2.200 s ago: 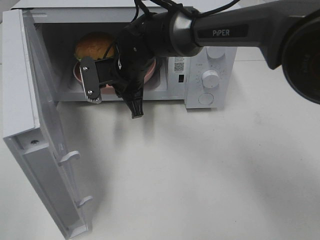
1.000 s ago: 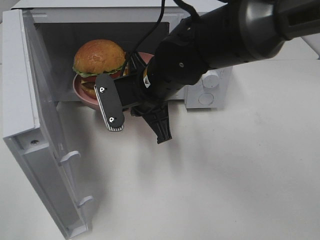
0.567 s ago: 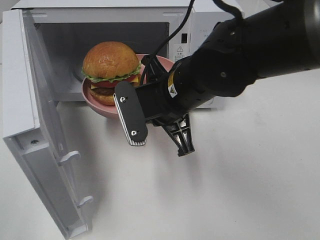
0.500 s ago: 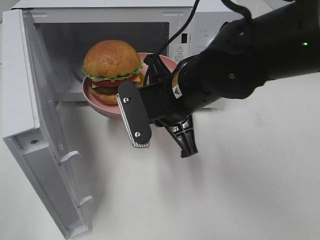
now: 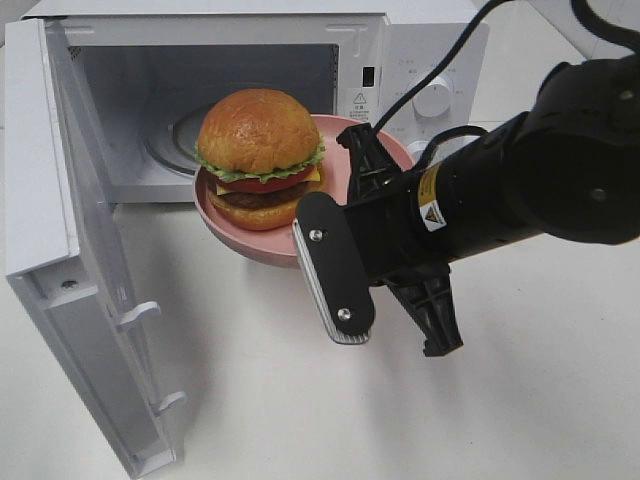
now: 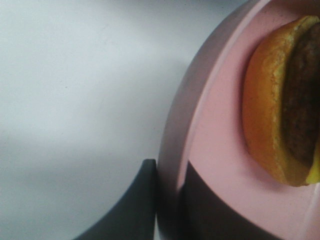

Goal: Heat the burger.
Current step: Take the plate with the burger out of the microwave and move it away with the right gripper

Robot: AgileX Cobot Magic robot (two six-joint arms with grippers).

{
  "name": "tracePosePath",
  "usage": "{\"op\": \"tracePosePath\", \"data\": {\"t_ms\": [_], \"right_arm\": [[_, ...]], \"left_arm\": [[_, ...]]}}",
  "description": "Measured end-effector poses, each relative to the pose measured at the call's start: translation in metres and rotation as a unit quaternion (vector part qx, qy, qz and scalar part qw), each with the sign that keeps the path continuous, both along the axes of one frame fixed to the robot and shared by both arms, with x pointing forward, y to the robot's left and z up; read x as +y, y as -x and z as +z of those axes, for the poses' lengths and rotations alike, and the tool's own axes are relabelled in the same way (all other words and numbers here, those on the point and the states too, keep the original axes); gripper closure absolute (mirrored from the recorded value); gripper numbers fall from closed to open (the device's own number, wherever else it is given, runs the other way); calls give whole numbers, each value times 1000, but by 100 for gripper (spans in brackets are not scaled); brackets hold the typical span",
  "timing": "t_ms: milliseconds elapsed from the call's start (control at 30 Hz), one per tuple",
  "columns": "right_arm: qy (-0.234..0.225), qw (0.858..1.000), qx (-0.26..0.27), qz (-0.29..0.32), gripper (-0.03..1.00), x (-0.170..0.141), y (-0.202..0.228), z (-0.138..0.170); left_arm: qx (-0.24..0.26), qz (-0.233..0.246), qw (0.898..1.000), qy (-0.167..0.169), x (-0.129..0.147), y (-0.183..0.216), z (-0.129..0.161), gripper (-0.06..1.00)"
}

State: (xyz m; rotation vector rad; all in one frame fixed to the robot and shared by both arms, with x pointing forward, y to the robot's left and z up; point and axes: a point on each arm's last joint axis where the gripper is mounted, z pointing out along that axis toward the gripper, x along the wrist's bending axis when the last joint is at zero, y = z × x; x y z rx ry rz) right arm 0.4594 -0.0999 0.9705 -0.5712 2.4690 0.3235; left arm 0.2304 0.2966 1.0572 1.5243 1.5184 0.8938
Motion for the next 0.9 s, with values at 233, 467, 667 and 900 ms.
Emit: {"op": "tracePosePath", "data": {"t_ms": [233, 467, 667, 900], "right_arm": [[-4, 1000, -5, 0, 87, -22, 24, 5], [-5, 1000, -4, -5, 87, -43, 44, 7], [-2, 1000, 1, -17, 87, -59, 61, 9], [-6, 999, 8, -40, 87, -80, 80, 9]], "left_arm": [[0, 0, 1000, 0, 0, 0, 0, -3], [0, 0, 1000, 0, 0, 0, 0, -3], [0, 0, 1000, 0, 0, 0, 0, -3], [0, 0, 1000, 0, 0, 0, 0, -3]]}}
